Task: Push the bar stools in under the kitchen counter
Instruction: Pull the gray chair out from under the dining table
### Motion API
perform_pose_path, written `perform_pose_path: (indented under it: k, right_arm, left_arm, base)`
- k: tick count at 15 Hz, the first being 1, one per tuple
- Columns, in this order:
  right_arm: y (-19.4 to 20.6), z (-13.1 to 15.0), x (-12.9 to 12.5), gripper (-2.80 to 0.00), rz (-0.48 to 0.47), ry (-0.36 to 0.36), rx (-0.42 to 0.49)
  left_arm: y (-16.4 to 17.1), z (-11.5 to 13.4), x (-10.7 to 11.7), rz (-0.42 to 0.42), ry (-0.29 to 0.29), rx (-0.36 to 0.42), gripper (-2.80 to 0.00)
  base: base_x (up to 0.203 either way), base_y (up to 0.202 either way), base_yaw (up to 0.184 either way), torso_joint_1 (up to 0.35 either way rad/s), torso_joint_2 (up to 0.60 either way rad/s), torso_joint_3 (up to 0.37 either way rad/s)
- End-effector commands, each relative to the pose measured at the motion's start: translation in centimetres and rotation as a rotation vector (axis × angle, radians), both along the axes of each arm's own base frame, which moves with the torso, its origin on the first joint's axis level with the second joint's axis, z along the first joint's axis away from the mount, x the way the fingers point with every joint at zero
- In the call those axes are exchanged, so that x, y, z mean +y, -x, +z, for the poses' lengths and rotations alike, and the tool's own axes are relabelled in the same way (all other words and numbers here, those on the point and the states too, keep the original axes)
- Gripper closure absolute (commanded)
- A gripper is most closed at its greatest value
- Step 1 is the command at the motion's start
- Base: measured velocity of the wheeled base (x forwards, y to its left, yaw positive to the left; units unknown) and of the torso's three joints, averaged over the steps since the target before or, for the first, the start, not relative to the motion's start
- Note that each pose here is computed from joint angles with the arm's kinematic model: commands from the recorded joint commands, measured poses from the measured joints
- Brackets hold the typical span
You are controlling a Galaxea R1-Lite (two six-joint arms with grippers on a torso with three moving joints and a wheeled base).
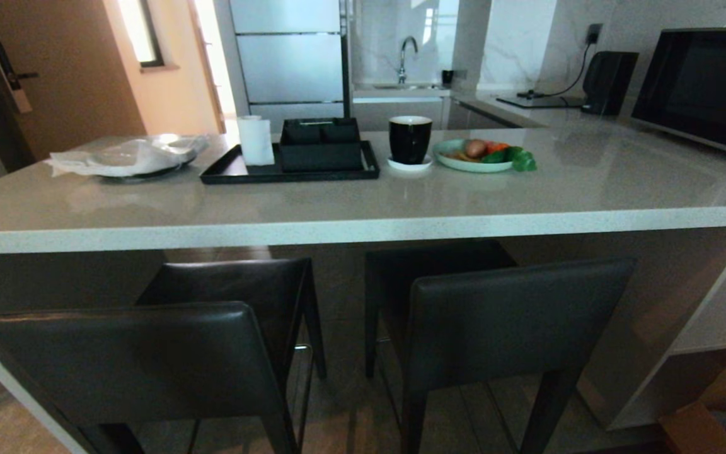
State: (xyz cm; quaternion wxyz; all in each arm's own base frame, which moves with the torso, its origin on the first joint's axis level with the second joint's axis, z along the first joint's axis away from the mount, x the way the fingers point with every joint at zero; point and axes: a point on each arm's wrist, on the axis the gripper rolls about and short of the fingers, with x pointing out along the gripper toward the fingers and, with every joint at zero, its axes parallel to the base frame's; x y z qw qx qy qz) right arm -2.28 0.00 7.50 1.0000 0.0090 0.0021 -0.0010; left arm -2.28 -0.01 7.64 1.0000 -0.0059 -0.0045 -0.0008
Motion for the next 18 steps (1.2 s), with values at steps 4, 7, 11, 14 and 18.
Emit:
perform_pose_path:
  k: [4, 7, 11, 14, 18]
  right_arm:
    - [-0.02, -0.04, 0.0, 0.0, 0.0, -0.001, 0.003]
    - [-0.02, -0.04, 0.0, 0.0, 0.0, -0.001, 0.003]
    - [-0.02, -0.04, 0.0, 0.0, -0.001, -0.001, 0.003]
    - [-0.02, -0.04, 0.0, 0.0, 0.0, -0.002, 0.003]
    - [-0.02, -0.04, 0.0, 0.0, -0.001, -0.002, 0.003]
  left_arm:
    - [-0.01, 0.01, 0.0, 0.0, 0.0, 0.001, 0.0]
    - [-0.01, 0.01, 0.0, 0.0, 0.002, 0.001, 0.0]
    - [-0.01, 0.01, 0.0, 0.0, 0.0, 0.001, 0.0]
    - [-0.01, 0.01, 0.0, 0.0, 0.0, 0.001, 0.0]
    - [-0.01, 0.01, 0.0, 0.0, 0.0, 0.001, 0.0]
  base:
    - [-0.002, -0.053, 0.0, 0.0, 0.0, 0.001]
    - [0.0, -0.191, 0.003, 0.003, 0.0, 0.003]
    - [0.0, -0.193, 0.003, 0.004, 0.0, 0.003]
    - [0.0, -0.195, 0.002, 0.005, 0.0, 0.002]
    - [0.0, -0.197, 0.001, 0.002, 0.0, 0.002]
